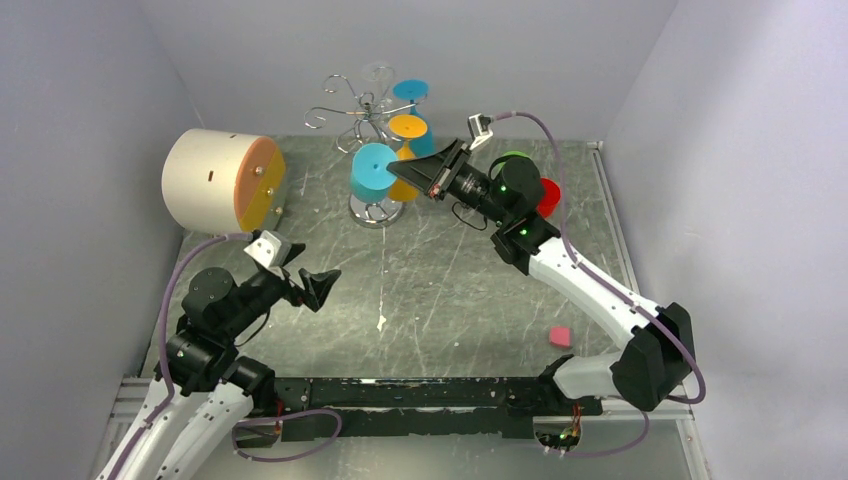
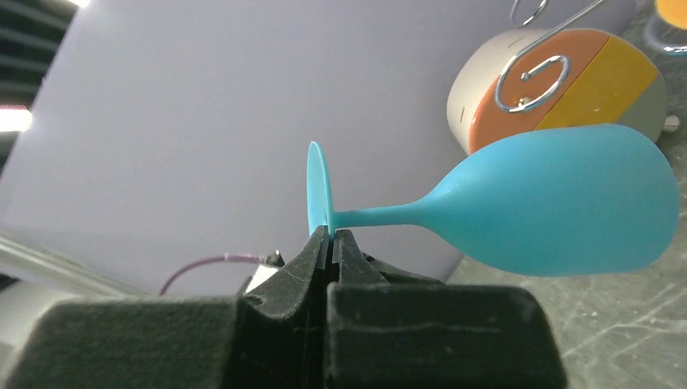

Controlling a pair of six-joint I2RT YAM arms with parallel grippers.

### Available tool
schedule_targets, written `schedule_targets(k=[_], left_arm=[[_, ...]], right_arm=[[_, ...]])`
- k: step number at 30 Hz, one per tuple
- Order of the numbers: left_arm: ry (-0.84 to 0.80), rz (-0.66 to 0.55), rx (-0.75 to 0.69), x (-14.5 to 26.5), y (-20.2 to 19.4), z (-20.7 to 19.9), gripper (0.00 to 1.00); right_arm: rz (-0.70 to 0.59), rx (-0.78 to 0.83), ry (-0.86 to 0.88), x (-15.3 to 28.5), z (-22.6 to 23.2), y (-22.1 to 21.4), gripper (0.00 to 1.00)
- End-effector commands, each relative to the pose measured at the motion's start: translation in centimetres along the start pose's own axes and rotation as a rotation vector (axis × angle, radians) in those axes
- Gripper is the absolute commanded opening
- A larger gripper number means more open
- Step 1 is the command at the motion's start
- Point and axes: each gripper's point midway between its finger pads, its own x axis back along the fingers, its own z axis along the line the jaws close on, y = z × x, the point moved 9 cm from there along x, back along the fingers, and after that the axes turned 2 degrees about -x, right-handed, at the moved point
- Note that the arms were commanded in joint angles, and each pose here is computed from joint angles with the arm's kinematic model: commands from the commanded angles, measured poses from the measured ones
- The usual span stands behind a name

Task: Place the wine glass upside down on the wine glass rack

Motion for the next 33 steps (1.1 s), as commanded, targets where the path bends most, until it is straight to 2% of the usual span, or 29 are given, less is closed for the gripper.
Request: schedule_targets(k=[1, 6, 9, 13, 21, 33], left_arm=[[0.027, -0.037, -0.028, 0.2, 1.0, 0.2, 0.99], [0.018, -0.033, -0.032, 0.2, 0.9, 0.2, 0.99], [0.014, -0.032, -0.034, 0.2, 0.9, 0.2, 0.99], [0.01, -0.029, -0.033, 0.1, 0.9, 0.2, 0.99], [0.007, -0.027, -0.035, 0.1, 0.9, 0.1, 0.99], [-0.004, -0.024, -0.04, 0.1, 0.9, 0.1, 0.99]], right_arm=[[-0.13, -0.098, -0.02, -0.5, 0.6, 1.4, 0.0], [-0.195, -0.157, -0.192, -1.6, 0.3, 2.8, 0.0], [-0.222, -0.179, -0.238, -1.8, -0.3, 3.0, 0.0], [-0.275, -0.245, -0.207, -1.8, -0.8, 3.0, 0.0], [-0.261, -0.326, -0.179, -3.3, -2.3, 2.7, 0.0], [-0.287, -0.361, -0.202, -5.2, -4.3, 3.0, 0.0]])
